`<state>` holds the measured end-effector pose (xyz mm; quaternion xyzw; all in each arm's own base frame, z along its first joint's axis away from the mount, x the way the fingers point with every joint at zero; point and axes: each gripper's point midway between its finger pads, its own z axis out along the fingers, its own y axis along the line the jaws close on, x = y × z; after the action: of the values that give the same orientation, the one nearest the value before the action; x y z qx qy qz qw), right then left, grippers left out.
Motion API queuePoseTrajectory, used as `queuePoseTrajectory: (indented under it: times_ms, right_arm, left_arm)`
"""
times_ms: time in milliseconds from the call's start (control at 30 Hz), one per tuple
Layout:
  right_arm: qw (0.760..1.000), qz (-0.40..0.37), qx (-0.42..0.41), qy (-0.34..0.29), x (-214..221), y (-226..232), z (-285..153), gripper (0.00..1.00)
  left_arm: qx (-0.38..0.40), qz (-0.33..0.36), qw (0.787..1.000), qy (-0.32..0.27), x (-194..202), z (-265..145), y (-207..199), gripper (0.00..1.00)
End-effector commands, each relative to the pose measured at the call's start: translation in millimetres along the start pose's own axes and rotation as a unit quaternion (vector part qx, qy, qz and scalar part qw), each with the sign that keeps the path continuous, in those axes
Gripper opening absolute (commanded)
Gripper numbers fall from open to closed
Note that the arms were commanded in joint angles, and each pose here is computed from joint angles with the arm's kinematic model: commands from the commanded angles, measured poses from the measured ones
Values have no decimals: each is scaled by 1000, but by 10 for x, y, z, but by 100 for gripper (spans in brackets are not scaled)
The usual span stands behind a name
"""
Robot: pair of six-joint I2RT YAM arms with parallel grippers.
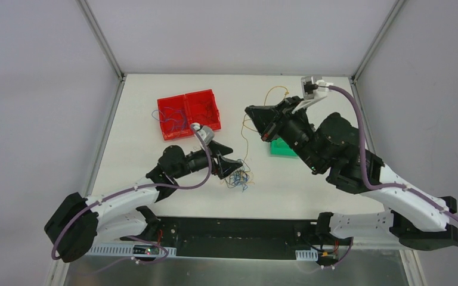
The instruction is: Untangle the cables
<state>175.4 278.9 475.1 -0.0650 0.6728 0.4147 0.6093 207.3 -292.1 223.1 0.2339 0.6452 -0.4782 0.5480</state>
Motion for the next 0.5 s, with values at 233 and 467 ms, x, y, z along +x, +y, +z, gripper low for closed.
queuePoseTrajectory:
  times_ms: [233,467]
  right_arm:
    - [998,9,31,-45,-634,141,63,0]
    - [997,8,44,-60,-741,106,49,0]
  left_arm:
    - [103,-3,994,25,-14,274,-312,61]
    - [131,0,991,8,-84,204,-430,62]
